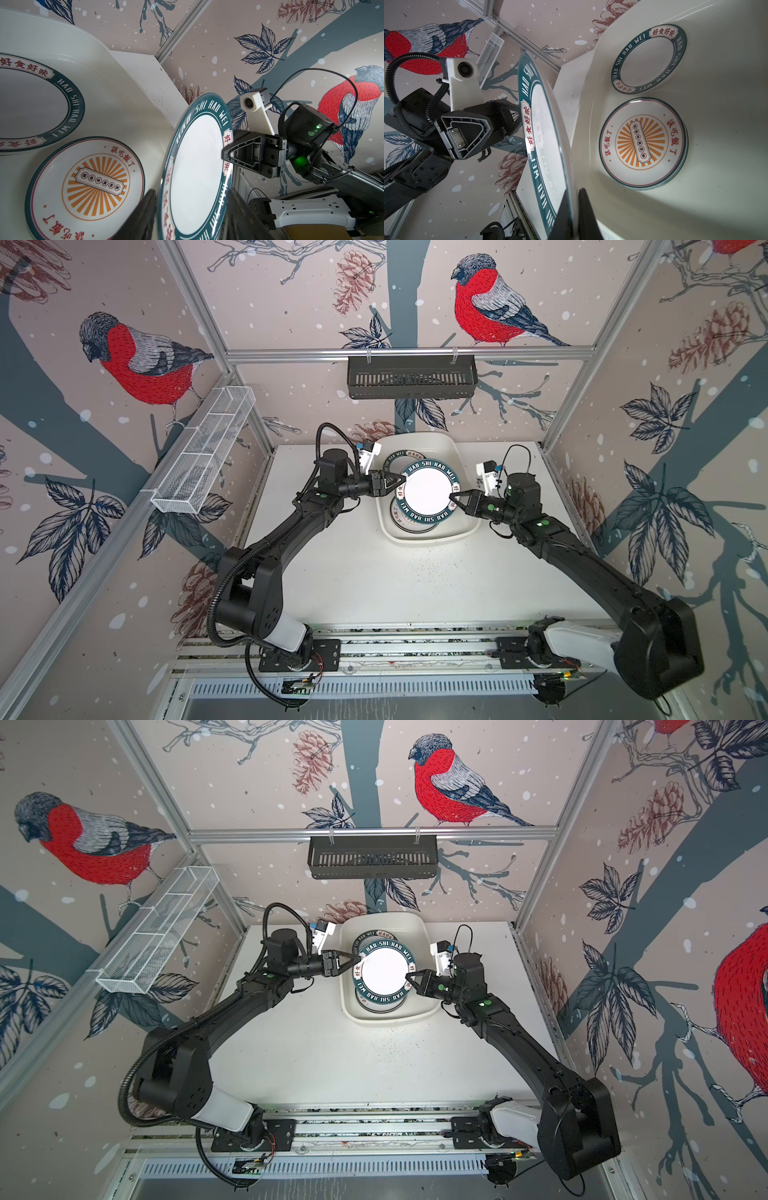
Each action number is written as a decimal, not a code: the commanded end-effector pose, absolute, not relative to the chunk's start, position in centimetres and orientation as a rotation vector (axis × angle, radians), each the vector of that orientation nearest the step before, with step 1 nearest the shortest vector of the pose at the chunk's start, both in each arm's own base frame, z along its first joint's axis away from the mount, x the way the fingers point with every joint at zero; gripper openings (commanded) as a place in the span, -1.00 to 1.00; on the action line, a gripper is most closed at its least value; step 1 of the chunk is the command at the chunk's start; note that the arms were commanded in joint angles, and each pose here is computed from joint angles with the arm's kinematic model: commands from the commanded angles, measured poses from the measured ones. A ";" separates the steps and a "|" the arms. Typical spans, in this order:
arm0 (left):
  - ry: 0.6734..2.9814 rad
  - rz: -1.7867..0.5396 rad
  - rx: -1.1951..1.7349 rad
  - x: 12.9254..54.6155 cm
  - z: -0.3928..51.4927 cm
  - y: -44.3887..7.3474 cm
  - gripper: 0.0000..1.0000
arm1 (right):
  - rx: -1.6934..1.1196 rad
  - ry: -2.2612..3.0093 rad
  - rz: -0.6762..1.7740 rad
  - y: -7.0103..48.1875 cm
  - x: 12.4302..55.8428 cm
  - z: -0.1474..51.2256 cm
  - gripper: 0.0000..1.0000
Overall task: Place the plates into the plastic bin on the countertop
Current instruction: 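Close the right gripper on the green-rim plate rim while the left holds it, then open the left gripper to release the plate to the right gripper, then lower the green-rim plate with the right gripper onto the sunburst plate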
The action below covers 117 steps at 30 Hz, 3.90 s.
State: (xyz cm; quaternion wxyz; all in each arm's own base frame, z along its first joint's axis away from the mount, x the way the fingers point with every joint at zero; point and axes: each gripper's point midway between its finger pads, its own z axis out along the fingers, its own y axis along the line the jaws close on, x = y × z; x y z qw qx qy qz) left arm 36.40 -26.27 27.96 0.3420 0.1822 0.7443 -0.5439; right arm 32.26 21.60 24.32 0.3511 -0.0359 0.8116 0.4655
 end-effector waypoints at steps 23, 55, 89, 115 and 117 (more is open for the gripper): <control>1.820 -0.969 0.472 38.9 33.5 -19.1 0.69 | 0.001 2.124 1.075 16.3 34.9 23.4 -0.94; 1.807 -0.771 0.547 36.4 35.4 -17.1 0.65 | 0.006 2.339 1.060 17.8 39.2 17.5 -0.89; 1.805 -0.792 0.544 36.1 35.1 -17.2 0.66 | -0.037 2.564 1.138 22.3 40.2 9.6 -0.80; 1.809 -0.820 0.550 36.0 34.7 -17.5 0.67 | -0.037 2.625 1.066 21.7 40.4 7.8 -0.60; 1.808 -0.829 0.555 35.9 34.6 -17.6 0.67 | -0.033 2.632 1.058 21.5 40.4 7.5 -0.60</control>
